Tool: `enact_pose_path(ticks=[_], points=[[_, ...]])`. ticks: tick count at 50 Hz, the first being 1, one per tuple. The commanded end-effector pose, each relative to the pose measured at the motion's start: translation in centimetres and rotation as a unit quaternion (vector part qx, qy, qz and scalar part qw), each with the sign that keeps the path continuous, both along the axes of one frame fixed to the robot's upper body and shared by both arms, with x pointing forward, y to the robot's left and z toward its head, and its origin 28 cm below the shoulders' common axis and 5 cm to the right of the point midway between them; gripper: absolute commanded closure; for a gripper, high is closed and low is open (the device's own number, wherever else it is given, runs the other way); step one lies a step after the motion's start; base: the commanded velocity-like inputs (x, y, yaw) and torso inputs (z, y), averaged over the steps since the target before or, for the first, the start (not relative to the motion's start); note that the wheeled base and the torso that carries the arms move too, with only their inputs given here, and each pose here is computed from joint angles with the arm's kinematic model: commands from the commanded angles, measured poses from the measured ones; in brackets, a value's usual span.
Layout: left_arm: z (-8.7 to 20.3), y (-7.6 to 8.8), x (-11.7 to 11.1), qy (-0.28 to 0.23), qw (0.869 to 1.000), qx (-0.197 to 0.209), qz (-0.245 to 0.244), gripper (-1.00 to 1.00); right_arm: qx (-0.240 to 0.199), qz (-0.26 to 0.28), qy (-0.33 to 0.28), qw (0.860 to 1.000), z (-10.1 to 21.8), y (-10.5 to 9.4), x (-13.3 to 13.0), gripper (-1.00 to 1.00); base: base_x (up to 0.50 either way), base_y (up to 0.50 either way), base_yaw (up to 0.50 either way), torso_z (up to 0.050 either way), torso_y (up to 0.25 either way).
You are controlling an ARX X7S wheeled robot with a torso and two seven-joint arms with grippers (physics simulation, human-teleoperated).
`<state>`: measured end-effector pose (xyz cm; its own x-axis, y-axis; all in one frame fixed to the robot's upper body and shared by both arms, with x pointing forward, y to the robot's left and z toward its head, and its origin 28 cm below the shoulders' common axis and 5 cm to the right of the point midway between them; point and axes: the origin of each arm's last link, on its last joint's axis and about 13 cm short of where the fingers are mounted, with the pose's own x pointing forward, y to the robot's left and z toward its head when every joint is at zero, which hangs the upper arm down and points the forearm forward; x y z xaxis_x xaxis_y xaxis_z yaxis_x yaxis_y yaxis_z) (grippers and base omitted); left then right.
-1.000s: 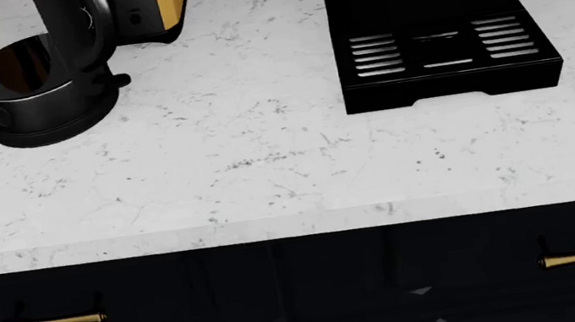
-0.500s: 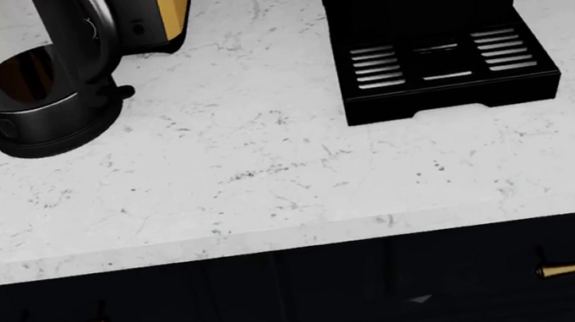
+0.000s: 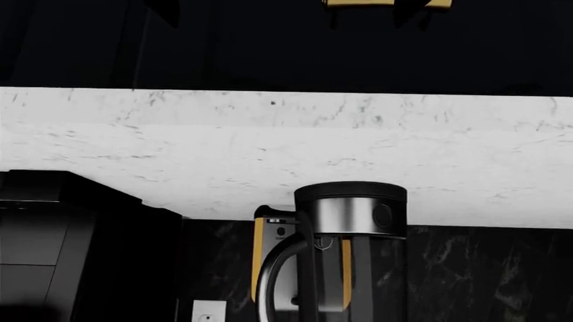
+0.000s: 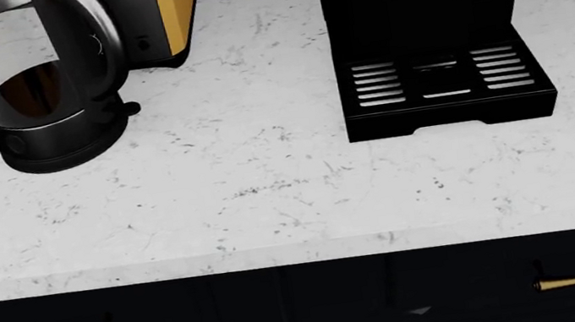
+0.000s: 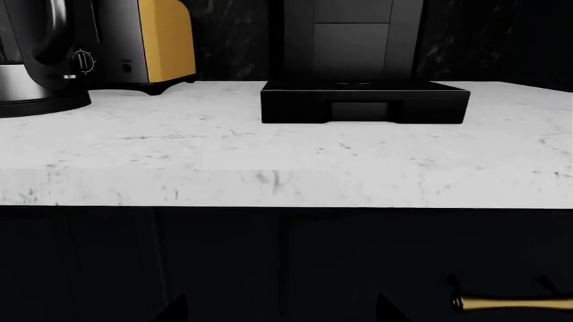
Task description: Close the lid of the electric kettle.
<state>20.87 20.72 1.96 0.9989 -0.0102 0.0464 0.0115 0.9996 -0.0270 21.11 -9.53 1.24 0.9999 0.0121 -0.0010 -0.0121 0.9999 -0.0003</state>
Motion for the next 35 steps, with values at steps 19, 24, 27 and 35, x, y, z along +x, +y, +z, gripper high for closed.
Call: enact_pose_path(ticks=[19,24,27,35], points=[[0.15,0.08,-0.09,-0.009,1.000,-0.012,0.004,-1.00,-0.020,0.007,-0.011,1.000,0.08,0.11,-0.12,-1.00,0.00,0.11,0.00,0.026,0.004],[0.16,0.13,-0.02,-0.006,1.000,-0.014,0.007,-1.00,-0.014,0.010,-0.010,1.000,0.09,0.11,-0.15,-1.00,0.00,0.50,0.00,0.000,0.000],[0.12,0.10,-0.04,-0.005,1.000,-0.015,0.007,-1.00,-0.012,0.010,-0.011,1.000,0.09,0.14,-0.15,-1.00,0.00,0.50,0.00,0.000,0.000],[0.07,0.11,-0.02,-0.004,1.000,-0.013,0.007,-1.00,-0.016,0.011,-0.011,1.000,0.02,0.19,-0.18,-1.00,0.00,0.50,0.00,0.000,0.000]])
